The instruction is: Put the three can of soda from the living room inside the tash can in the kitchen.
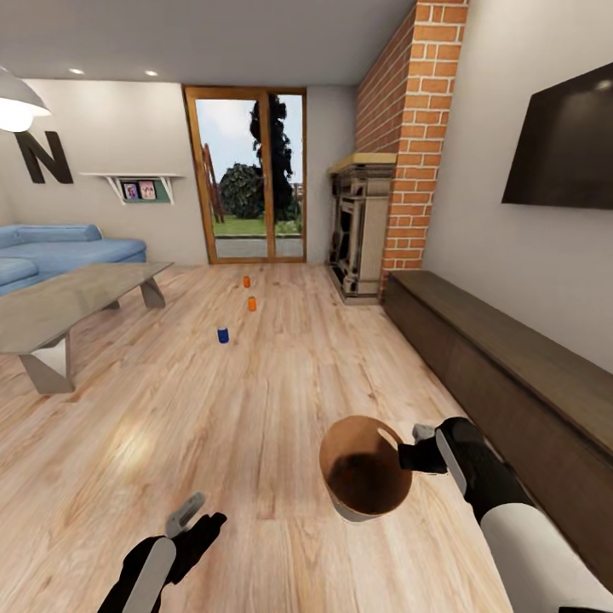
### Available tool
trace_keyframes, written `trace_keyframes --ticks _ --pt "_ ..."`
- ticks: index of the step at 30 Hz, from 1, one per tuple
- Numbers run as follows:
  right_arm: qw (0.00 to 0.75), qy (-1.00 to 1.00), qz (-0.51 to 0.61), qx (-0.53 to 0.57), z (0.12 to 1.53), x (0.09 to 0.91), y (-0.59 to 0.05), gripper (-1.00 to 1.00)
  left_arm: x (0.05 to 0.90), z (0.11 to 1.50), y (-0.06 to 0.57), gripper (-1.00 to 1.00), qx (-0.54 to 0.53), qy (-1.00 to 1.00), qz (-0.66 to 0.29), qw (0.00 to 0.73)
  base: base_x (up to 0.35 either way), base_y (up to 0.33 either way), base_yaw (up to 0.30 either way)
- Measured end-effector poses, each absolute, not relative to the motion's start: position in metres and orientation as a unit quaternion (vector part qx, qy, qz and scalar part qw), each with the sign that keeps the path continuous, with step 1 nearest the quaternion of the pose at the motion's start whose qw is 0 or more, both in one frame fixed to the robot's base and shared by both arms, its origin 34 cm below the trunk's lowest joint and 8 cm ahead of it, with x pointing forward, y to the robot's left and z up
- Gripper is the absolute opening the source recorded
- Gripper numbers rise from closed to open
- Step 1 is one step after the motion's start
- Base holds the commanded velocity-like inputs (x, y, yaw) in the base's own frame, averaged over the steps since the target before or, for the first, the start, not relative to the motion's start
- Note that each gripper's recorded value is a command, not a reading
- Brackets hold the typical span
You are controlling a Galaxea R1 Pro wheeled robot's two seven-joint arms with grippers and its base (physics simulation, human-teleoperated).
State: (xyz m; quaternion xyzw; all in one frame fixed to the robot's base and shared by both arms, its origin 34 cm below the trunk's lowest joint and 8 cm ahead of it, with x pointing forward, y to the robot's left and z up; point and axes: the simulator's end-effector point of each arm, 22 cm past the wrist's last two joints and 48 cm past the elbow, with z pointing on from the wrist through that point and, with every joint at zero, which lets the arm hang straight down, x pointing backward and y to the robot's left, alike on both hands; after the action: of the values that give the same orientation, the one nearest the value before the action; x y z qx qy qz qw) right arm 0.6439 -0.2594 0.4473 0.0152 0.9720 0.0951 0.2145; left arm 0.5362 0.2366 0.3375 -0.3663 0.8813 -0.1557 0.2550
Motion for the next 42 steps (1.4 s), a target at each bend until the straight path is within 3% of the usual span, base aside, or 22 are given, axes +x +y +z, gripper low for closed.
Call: trace_keyframes --ticks 8,42 --pt "0.253 0.963 0.094 0.008 0.458 0.635 -0.259 -1.00 0.536 0.337 0.237 1.00 -0.366 0.881 -0.156 0.255 0.317 0.143 0.000" --pt "0.267 0.959 0.093 0.005 0.468 0.638 -0.259 -1.00 0.537 0.340 0.235 1.00 -0.365 0.882 -0.153 0.256 0.317 0.142 0.000"
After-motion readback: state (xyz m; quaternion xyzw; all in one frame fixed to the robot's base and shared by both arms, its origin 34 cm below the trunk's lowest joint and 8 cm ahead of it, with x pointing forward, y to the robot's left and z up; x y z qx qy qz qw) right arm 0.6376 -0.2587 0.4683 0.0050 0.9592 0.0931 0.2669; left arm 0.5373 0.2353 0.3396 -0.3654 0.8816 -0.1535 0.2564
